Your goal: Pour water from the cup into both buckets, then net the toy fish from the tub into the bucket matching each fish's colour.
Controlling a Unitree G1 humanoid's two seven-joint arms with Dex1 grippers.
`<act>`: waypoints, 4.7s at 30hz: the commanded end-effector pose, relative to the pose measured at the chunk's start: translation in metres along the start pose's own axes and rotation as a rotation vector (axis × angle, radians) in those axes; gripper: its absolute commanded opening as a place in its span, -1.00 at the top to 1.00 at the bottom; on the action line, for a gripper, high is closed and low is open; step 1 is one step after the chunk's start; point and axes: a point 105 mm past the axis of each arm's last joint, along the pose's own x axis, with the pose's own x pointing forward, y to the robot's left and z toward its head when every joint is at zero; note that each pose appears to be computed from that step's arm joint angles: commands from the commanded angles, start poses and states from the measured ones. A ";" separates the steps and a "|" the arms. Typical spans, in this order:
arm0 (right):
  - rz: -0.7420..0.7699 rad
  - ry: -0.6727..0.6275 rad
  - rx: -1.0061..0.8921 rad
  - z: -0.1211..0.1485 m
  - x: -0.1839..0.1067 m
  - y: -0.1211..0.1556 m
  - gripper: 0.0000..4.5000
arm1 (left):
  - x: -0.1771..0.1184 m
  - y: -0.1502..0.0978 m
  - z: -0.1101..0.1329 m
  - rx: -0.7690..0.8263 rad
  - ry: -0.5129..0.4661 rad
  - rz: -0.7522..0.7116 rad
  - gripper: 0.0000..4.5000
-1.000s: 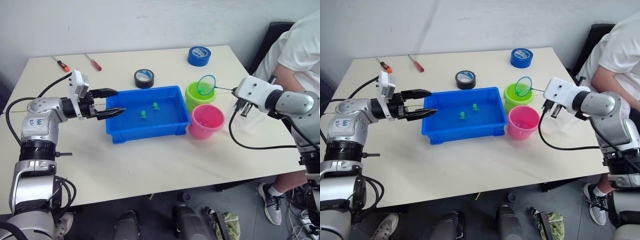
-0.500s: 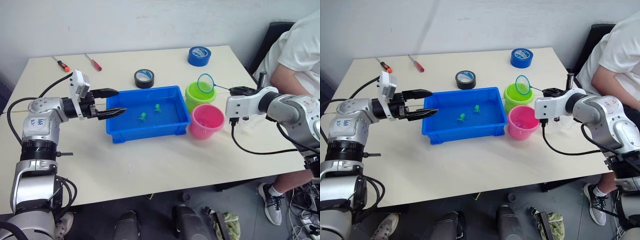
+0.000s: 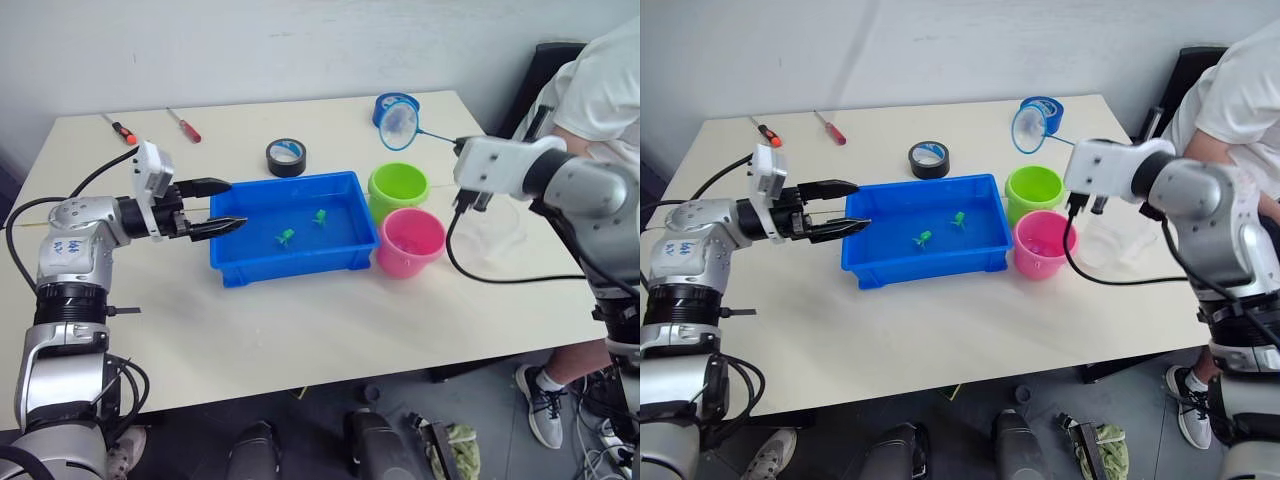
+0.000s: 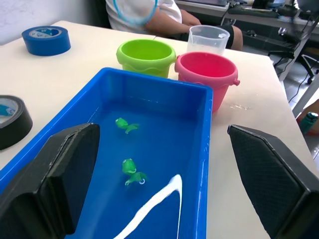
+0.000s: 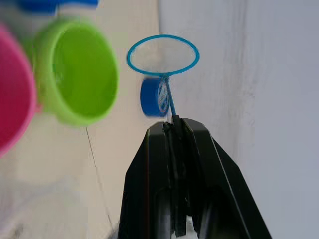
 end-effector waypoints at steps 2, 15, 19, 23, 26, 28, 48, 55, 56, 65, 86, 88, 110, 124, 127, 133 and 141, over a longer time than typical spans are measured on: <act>0.137 -0.061 0.313 0.016 -0.010 0.004 1.00 | -0.014 0.001 0.014 0.047 -0.025 0.033 -0.99; 0.533 0.020 0.896 0.031 -0.010 0.076 1.00 | -0.016 -0.010 0.007 0.028 -0.037 0.057 -0.99; 0.542 0.072 0.948 0.033 0.003 0.091 1.00 | -0.014 -0.011 0.006 0.024 -0.040 0.055 -0.99; 0.545 0.119 0.934 0.032 0.007 0.095 1.00 | -0.013 -0.013 0.005 0.022 -0.037 0.049 -0.99; 0.552 0.159 0.948 0.032 0.011 0.096 1.00 | -0.014 -0.016 0.000 0.025 -0.003 0.037 -0.99; 0.550 0.190 0.965 0.030 0.015 0.097 1.00 | -0.014 -0.018 -0.006 0.034 0.040 0.018 -0.99; 0.448 0.285 1.075 0.024 0.060 0.103 1.00 | -0.015 -0.022 0.007 0.043 0.024 0.009 -0.99; 0.352 0.261 1.096 0.021 0.074 0.101 1.00 | -0.018 -0.022 0.009 0.046 0.029 0.021 -0.99; 0.345 0.272 1.094 0.020 0.075 0.101 1.00 | -0.019 -0.022 0.009 0.046 0.030 0.023 -0.99; 0.274 0.326 1.078 0.009 0.075 0.098 1.00 | -0.017 -0.021 0.011 0.045 0.018 0.030 -0.99; 0.149 0.085 1.106 0.029 0.061 0.088 1.00 | -0.015 -0.018 0.013 0.046 0.012 0.030 -0.99; 0.152 0.079 1.106 0.029 0.059 0.087 1.00 | -0.014 -0.018 0.013 0.047 0.011 0.026 -0.99; 0.095 -0.080 1.100 0.028 0.008 0.049 1.00 | -0.009 -0.004 0.024 0.065 -0.015 0.015 -0.99; -0.073 0.072 0.979 -0.033 -0.015 0.035 1.00 | 0.014 0.004 0.036 0.089 -0.048 -0.062 -0.99; -0.076 0.117 0.855 -0.041 -0.011 0.043 1.00 | 0.017 0.005 0.037 0.093 -0.048 -0.073 -0.99; -0.054 0.150 0.555 -0.044 -0.006 0.050 1.00 | 0.016 0.005 0.036 0.093 -0.044 -0.078 -0.99; -0.065 0.173 0.182 -0.042 -0.003 0.044 1.00 | 0.015 0.004 0.035 0.090 -0.043 -0.076 -0.99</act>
